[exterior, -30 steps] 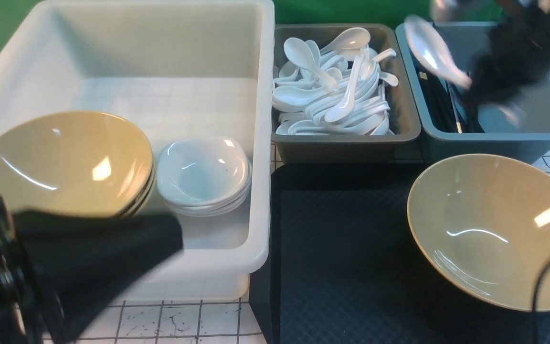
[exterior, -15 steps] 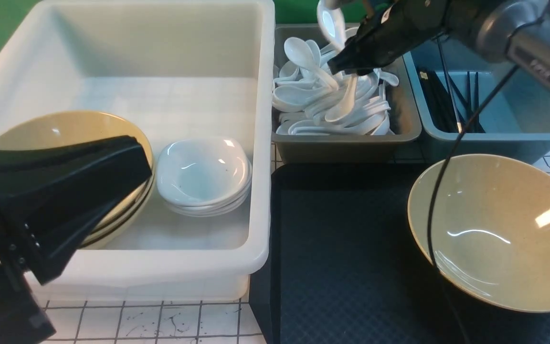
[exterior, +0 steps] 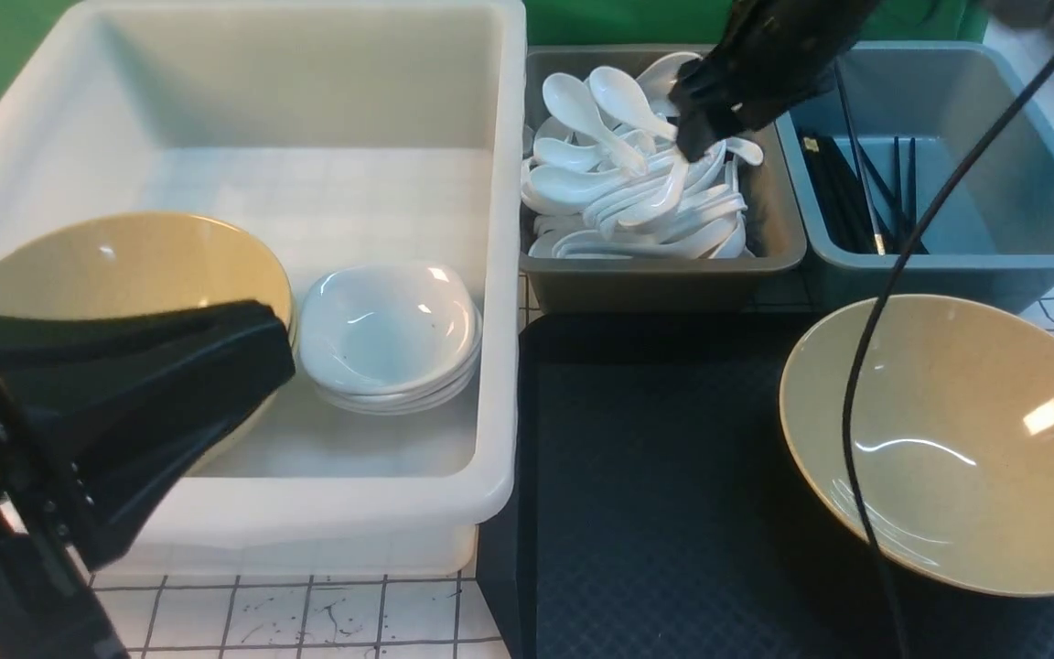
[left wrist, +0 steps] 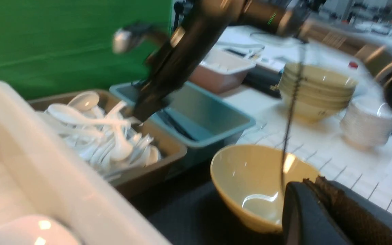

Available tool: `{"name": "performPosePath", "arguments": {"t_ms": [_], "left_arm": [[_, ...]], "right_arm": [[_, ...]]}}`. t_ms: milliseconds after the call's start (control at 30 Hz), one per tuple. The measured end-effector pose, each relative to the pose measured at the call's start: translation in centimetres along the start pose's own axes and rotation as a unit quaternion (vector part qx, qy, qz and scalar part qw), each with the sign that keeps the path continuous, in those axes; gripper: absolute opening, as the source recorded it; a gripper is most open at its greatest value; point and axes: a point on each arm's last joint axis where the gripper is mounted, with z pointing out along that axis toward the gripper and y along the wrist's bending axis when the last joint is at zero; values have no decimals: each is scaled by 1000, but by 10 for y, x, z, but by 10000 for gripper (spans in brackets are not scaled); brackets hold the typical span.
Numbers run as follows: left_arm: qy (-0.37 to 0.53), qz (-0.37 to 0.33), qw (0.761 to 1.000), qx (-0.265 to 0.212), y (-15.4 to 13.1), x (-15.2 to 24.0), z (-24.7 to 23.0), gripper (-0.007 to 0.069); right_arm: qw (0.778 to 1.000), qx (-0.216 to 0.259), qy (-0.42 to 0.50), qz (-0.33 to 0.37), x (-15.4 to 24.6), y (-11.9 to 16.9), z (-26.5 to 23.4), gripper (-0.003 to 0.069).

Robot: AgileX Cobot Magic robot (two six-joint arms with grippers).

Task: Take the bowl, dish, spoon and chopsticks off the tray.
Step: Use the right arm to put the soup spoon into the small storage box in the middle, then use the right arm to grab the yellow noodle bowl

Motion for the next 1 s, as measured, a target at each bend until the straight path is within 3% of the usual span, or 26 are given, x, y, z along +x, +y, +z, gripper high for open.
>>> {"name": "performPosePath", "arguments": {"t_ms": [33,167,200,267,433,567,667,733,900,1000], "left_arm": [[3,1,1000,-2,0,1,0,-1],[59,-22,998,-3,0,11,-1,-1],[69,-27,997,11,0,13,-1,-1],[94,-51,994,-6,0,17,-2,-1],[114,-73,991,-11,0,21,-2,-1],[115,-73,991,-12,1,21,-2,-1],[115,-73,991,-12,1,21,-2,-1],[115,-73,991,-12,1,21,-2,-1],[112,-73,991,-13,1,20,-2,-1],[112,-73,991,-13,1,20,-2,-1]], "right_arm": [[1000,0,-5,-1,0,1,-6,442],[999,6,-38,-9,9,9,-65,203],[999,6,-37,-9,14,12,-73,165],[1000,4,-29,-5,33,19,-94,88],[999,-15,24,-19,99,49,-121,37],[992,-39,109,-57,147,80,-96,83],[975,-37,192,-107,188,109,-65,193],[973,-25,195,-119,194,114,-58,244],[974,8,189,-127,200,121,-26,461],[969,38,198,-142,198,117,-3,514]]}}
